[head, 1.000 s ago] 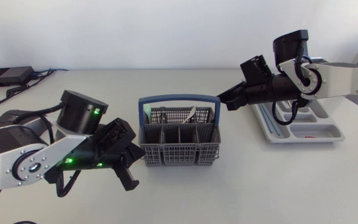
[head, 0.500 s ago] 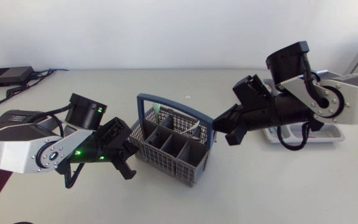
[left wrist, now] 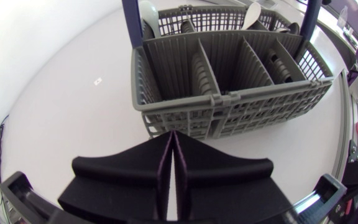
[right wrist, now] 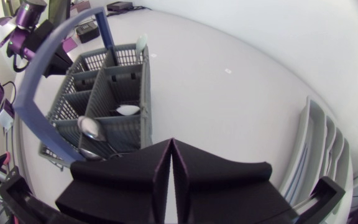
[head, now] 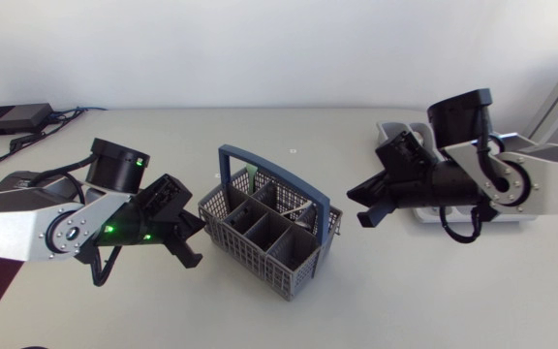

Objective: Unload the cutlery basket into the drawer organizer.

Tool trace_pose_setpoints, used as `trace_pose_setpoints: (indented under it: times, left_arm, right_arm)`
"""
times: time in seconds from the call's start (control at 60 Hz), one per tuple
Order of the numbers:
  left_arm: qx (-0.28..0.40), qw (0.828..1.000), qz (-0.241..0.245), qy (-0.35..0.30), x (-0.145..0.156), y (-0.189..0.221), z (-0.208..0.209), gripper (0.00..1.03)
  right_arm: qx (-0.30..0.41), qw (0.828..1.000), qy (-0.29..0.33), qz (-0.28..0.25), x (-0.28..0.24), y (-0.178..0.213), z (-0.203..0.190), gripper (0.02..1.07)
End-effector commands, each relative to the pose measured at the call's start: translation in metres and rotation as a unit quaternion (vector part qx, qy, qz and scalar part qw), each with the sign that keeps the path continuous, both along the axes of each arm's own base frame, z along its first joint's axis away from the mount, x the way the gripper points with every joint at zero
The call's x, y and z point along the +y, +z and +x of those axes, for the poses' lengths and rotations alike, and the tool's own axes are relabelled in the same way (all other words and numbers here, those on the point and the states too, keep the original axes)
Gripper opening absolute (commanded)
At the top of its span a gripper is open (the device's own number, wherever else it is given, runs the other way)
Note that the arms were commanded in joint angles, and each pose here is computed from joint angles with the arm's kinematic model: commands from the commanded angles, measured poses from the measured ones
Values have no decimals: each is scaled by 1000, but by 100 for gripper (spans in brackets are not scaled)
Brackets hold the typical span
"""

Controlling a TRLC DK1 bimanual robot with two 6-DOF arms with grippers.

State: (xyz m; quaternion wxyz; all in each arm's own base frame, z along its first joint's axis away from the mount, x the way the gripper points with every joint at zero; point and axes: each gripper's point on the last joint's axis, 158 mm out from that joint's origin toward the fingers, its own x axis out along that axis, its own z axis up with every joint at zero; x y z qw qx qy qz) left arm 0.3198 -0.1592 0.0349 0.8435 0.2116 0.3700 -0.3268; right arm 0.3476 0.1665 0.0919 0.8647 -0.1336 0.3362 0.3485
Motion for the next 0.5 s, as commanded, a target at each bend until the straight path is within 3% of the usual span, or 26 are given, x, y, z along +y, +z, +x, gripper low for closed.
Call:
trace_pose_setpoints:
  times: [0.0,0.167,0.483]
  left_arm:
    - [9,1000,-7,9,-4,-2,10,4]
    - [21,1000,-9,12,-10,-7,16,4]
    - [29,999,-7,17,-16,-15,40,4]
  right_arm:
    - [18,1000,1,-17,-2,-30,2,11]
    - [34,999,14,-18,8,-43,5,11]
    - [69,994,77,19,31,-25,-52,11]
